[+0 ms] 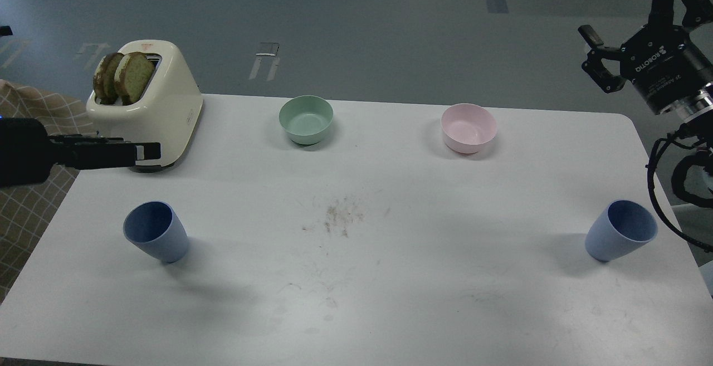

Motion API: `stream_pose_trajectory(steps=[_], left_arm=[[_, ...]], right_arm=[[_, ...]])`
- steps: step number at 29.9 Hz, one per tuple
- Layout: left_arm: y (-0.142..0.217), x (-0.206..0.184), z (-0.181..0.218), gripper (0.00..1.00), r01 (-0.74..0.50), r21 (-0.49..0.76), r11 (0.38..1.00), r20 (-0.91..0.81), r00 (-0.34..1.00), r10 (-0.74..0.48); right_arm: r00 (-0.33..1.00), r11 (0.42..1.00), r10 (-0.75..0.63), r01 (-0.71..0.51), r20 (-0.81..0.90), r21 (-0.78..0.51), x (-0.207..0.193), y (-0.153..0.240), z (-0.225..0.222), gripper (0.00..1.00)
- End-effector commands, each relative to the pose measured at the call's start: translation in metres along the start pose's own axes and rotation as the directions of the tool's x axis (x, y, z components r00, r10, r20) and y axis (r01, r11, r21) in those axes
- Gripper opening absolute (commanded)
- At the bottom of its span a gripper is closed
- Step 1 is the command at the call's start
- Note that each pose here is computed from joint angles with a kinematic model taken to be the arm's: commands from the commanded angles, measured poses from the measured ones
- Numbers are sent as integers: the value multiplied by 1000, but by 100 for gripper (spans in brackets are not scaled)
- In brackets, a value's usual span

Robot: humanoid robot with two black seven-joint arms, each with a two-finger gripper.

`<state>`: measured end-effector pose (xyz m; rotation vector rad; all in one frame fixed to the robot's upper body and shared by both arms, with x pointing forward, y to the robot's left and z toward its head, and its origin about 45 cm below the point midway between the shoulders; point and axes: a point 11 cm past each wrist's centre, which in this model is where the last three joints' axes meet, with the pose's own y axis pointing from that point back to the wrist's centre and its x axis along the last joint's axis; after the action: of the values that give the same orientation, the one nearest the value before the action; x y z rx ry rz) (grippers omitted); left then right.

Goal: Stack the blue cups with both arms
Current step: 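Lower the left gripper to the nearby blue cup and grasp its rim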

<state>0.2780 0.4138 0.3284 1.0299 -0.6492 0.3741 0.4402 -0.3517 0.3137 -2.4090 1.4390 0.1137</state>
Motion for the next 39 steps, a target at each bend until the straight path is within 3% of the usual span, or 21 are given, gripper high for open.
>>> stream_pose_trajectory(steps=[1, 6, 10, 29, 39], left_arm=[[-3, -7, -1, 98, 32, -6, 999, 32, 999, -31], [-9, -46, -22, 98, 170, 71, 983, 65, 983, -175], [-10, -60, -32, 98, 206, 84, 975, 37, 977, -210], [-40, -73, -61, 97, 221, 123, 967, 25, 974, -226], [-46, -75, -64, 89, 222, 127, 967, 19, 974, -226]], right_arm=[[1000, 1000, -1, 1, 2, 8, 0, 0, -2, 100], [1000, 1000, -5, 5, 14, -2, -3, 4, 4, 100], [1000, 1000, -3, 3, 17, 0, -2, 4, 4, 100], [1000, 1000, 2, -2, 25, -9, -2, 9, 9, 100], [1000, 1000, -1, 1, 29, -14, -3, 11, 12, 100]])
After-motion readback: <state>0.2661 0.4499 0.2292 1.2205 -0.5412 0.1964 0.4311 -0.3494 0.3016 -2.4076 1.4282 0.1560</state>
